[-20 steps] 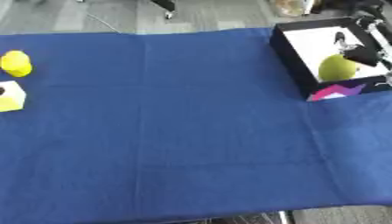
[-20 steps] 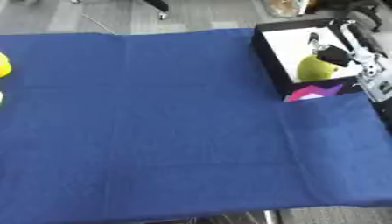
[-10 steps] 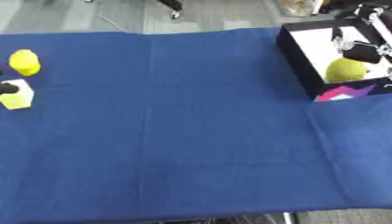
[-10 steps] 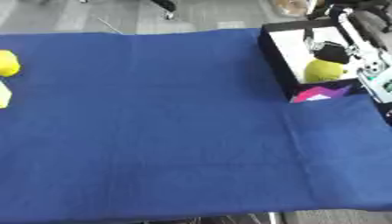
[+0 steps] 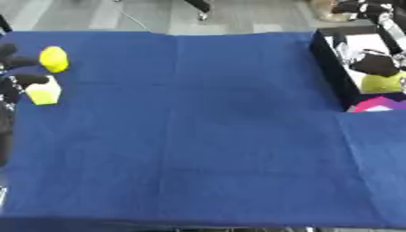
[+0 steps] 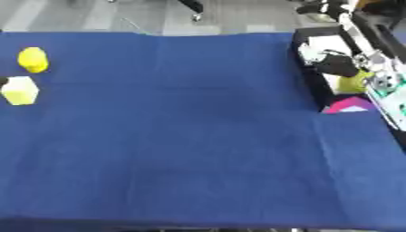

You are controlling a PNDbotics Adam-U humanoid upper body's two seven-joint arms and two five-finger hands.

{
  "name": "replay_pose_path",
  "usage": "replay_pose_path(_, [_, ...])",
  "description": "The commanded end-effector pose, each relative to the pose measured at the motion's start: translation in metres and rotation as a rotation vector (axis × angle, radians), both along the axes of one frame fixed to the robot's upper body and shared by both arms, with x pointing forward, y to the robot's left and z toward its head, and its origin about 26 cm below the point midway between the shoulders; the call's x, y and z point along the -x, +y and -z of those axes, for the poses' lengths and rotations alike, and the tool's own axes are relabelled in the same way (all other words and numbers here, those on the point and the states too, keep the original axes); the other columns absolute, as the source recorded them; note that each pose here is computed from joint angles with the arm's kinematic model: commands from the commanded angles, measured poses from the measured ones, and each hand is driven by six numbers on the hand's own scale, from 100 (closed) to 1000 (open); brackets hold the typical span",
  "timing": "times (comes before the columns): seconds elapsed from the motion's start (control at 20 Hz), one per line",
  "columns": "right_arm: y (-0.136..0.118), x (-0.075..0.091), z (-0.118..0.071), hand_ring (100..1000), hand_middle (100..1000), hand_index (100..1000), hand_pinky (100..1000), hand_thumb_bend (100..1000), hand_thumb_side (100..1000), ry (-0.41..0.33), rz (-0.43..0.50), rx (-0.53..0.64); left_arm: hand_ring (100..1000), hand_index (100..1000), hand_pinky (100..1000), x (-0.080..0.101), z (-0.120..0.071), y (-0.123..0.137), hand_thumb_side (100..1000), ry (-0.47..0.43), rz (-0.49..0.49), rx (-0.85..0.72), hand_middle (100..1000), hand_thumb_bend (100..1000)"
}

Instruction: Pick up the objects with one hand, pass them to the other hand, and then place them into the box on the other side of the table.

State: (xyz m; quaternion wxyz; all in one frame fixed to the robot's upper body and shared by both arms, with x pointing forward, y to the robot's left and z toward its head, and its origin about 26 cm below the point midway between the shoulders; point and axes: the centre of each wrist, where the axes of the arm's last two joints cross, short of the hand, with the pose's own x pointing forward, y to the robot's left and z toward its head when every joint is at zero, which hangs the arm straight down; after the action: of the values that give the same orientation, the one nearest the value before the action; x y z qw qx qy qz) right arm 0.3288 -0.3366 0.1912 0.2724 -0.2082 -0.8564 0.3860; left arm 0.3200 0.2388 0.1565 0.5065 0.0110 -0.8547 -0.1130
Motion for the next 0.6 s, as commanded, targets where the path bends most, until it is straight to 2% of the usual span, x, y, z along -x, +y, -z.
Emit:
replay_pose_path(0.05, [0.032,0.012,-0.008,907,759,869,910,100,431,-0.028,-0.118,0.013,595,876,863,-0.004,-0.016,0.016,841,-0.034,-0.074,-0.094,679,100])
replay_pose_path(0.3, [0.063,0.029,-0.001,913,760,879,911,100,444,-0.028,-0.228,0.010,592,871,853,-0.010,-0.033,0.039,705,-0.035,-0.225,-0.260,676,100])
replay_pose_path(0.45, [0.072,0.035,0.002,912,754,874,910,100,450,-0.024,-0.266,0.001,596,869,844,-0.017,-0.040,0.050,532,-0.010,-0.326,-0.389,680,100])
replay_pose_path(0.5, [0.075,0.036,0.003,911,752,875,911,100,452,-0.021,-0.279,-0.002,604,870,841,-0.021,-0.042,0.055,439,0.006,-0.363,-0.447,687,100])
replay_pose_path(0.6, [0.079,0.038,0.007,910,750,873,911,100,450,-0.016,-0.303,-0.004,621,876,838,-0.032,-0.046,0.063,342,0.048,-0.442,-0.582,703,100])
